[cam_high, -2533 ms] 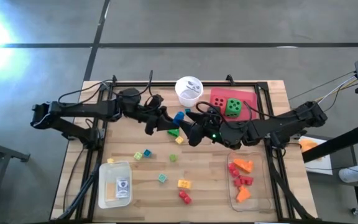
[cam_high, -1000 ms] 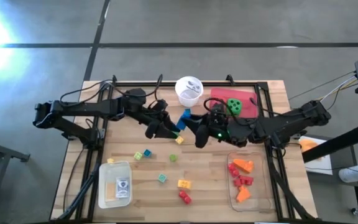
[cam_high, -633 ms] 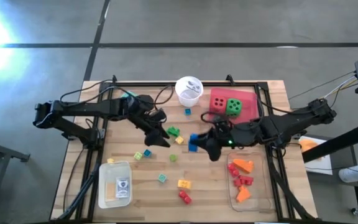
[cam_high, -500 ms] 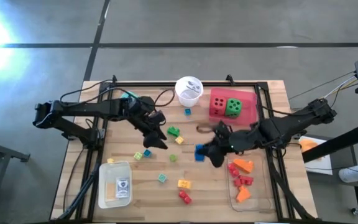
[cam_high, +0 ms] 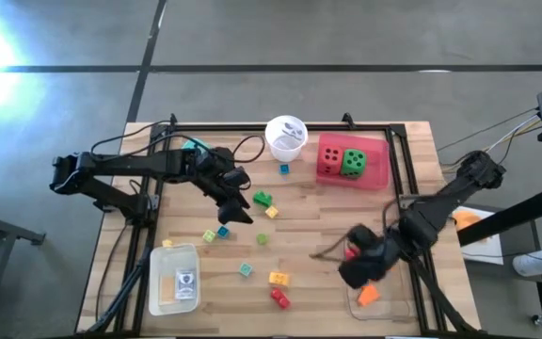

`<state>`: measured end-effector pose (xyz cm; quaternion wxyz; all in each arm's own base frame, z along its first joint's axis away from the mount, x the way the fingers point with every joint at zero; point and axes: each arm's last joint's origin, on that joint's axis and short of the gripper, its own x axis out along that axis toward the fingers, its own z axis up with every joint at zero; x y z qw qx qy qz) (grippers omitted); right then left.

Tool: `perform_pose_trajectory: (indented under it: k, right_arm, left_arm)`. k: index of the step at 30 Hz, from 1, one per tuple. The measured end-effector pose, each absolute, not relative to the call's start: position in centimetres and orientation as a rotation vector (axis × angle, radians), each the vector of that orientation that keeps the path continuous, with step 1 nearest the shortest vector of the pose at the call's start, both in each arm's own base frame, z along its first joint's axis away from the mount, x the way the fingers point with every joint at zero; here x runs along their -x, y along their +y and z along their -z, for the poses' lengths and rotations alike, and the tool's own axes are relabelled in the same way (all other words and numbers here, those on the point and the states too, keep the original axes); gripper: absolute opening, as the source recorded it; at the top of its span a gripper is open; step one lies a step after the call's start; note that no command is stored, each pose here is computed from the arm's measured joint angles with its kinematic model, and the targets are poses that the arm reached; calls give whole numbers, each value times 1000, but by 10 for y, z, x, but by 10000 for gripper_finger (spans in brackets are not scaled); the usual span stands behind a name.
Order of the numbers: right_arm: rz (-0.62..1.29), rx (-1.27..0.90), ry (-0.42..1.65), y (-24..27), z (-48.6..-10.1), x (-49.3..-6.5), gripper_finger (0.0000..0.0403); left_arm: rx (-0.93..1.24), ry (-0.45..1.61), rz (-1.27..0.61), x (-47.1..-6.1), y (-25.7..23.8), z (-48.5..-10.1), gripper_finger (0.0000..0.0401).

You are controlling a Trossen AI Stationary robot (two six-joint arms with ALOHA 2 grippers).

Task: Pick & Place Toys
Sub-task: Put the blue game piece into the transparent bin

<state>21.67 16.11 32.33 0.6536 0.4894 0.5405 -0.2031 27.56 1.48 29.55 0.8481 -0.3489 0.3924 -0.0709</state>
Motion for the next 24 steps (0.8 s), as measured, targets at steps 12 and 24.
perform_pose_trajectory:
  k: [12, 24]
  right_arm:
    - [425, -869, 1505, 212, -275, -198, 122]
    - [-29, -199, 1652, 224, -212, -202, 122]
  left_arm:
    - [722, 838, 82, -274, 16, -294, 378]
    - [681, 793, -116, -275, 22, -293, 378]
